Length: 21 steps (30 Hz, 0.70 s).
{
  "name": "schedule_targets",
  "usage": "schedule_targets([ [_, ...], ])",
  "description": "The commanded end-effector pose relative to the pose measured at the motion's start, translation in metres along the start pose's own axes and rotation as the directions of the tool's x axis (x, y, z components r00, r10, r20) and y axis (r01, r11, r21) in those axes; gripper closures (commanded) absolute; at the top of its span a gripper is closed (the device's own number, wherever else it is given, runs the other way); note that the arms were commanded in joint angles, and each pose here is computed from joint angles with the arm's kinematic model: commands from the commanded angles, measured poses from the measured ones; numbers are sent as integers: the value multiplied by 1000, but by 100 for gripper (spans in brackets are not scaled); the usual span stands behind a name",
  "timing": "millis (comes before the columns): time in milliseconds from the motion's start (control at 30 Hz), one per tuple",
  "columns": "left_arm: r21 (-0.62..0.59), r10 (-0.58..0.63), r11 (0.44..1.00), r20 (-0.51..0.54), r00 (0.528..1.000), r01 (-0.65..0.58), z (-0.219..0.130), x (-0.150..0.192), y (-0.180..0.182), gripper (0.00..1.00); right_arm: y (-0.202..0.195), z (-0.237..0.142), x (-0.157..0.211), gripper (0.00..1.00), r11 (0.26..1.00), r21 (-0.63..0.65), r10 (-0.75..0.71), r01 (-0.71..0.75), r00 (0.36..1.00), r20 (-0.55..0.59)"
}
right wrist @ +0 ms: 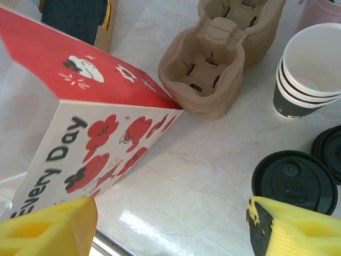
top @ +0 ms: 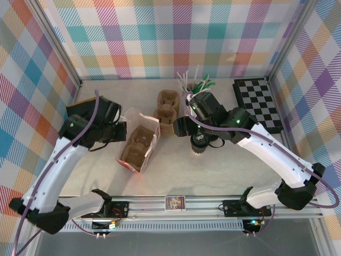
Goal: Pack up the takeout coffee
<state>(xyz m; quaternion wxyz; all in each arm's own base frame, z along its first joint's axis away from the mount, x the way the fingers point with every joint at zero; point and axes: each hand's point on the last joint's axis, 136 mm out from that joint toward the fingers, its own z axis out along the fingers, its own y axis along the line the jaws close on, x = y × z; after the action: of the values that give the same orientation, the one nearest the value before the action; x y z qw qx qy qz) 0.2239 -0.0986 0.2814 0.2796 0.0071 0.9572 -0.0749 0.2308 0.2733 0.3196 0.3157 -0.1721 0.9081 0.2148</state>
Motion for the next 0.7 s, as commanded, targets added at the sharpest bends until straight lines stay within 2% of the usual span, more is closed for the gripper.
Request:
schedule_targets([
  [0, -28, -24, 999, 118, 993, 27, -8, -5, 9, 100, 6, -1, -3, 26, 999, -36, 13, -12, 1000, 18],
  [267, -36, -37, 998, 127, 991, 42, -16, 7, 13, 100, 12, 2, -3, 26, 998, -69, -9, 10, 1000, 21],
  [333, -38, -35, 998, 142, 989, 41, -20, 7, 13, 100, 18, 0, -6, 26, 995, -101, -22, 25, 999, 35],
  [533, -18, -35, 999, 90, 995, 37, -24, 14, 7, 100, 52, -25, -33, 28, 959, -246, -108, 139, 985, 136],
  [667, -23, -11, 1000, 160, 987, 15, -46, 3, 8, 100, 72, -35, -48, 28, 931, -305, -160, 202, 975, 157],
])
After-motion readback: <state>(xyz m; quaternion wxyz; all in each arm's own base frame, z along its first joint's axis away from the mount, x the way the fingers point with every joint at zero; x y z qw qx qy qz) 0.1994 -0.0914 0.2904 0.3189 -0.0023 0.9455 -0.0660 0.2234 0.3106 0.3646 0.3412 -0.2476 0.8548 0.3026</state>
